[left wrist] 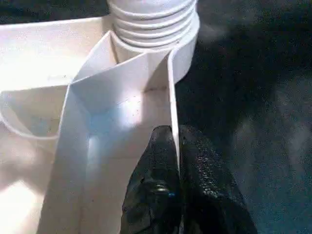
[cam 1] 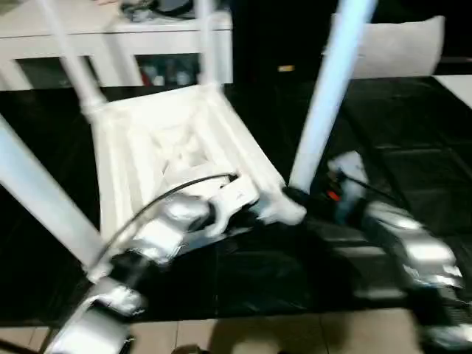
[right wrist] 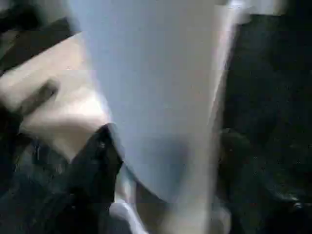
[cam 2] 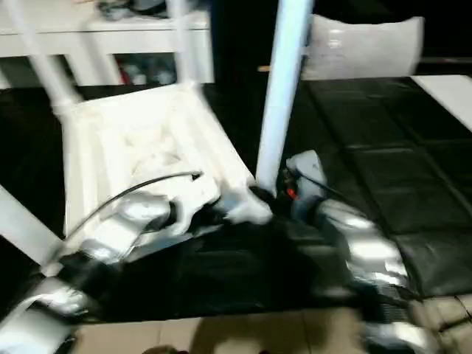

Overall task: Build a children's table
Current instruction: Rotate leg to tighten

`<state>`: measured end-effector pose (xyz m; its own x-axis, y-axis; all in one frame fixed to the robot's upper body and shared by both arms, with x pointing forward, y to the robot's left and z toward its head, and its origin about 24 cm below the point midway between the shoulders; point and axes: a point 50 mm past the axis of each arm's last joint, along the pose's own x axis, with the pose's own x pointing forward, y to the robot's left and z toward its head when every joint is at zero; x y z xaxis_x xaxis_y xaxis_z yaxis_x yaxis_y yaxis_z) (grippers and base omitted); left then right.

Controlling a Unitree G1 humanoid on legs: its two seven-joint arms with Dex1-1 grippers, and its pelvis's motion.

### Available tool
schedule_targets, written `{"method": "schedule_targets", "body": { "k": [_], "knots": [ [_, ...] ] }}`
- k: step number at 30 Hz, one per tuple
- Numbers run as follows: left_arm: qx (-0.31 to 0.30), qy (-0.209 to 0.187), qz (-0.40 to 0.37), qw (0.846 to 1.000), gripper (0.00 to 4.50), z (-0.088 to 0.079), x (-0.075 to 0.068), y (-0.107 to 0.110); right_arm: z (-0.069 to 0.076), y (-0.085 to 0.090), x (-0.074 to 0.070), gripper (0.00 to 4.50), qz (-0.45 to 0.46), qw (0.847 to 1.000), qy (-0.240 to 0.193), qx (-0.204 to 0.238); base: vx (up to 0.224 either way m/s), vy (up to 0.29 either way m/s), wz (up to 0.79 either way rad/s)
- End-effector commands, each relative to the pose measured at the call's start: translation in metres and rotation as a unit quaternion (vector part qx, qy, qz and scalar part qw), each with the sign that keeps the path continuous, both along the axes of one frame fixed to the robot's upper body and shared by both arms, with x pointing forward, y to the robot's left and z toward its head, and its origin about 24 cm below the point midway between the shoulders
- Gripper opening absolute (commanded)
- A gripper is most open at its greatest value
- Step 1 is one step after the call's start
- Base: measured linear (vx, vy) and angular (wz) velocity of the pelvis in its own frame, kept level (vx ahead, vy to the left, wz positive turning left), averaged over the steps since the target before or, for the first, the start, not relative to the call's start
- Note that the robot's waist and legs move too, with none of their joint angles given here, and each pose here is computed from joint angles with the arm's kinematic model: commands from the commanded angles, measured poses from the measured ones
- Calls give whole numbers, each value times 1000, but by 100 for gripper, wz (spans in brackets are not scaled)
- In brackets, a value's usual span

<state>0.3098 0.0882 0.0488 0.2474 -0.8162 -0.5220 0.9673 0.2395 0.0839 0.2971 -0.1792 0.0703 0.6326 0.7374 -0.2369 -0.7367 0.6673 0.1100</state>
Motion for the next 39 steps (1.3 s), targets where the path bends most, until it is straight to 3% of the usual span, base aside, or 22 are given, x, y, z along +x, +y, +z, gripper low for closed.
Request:
{"method": "schedule_targets", "body": {
  "k": [1, 5, 8, 15, 26, 30, 32, 34, 39],
  "knots": [
    [14, 6, -64, 998, 0, -2, -9, -2, 7, 1, -3, 361, 43, 999, -15, -2, 0, 0, 0],
    [36, 18, -128, 991, 0, -3, -16, 8, 8, -5, -9, 372, 104, 994, -9, -36, 0, 0, 0],
    [45, 27, -167, 985, 0, -1, -20, 12, 11, -4, -16, 372, 174, 984, -1, -32, 0, 0, 0],
    [67, 32, -209, 975, 0, 1, -23, 19, 12, -3, -25, 301, 255, 966, 42, -5, 0, 0, 0],
    [55, 36, -192, 979, 0, 1, -20, 21, 13, 0, -34, 216, 290, 953, 79, 44, 0, 0, 0],
    [41, 45, -162, 985, 0, 0, -18, 20, 16, 3, -34, 204, 275, 956, 78, 65, 0, 0, 0],
    [29, 50, -131, 990, 0, 1, -15, 18, 14, 6, -30, 203, 242, 966, 71, 60, 0, 0, 0],
    [17, 51, -83, 995, 0, 2, -10, 16, 9, 11, -16, 202, 154, 986, 58, 28, 0, 0, 0],
    [9, 45, -12, 999, 0, 4, 0, 9, 3, 16, 5, 198, 25, 998, 63, 3, 0, 0, 0]
  ]
}}
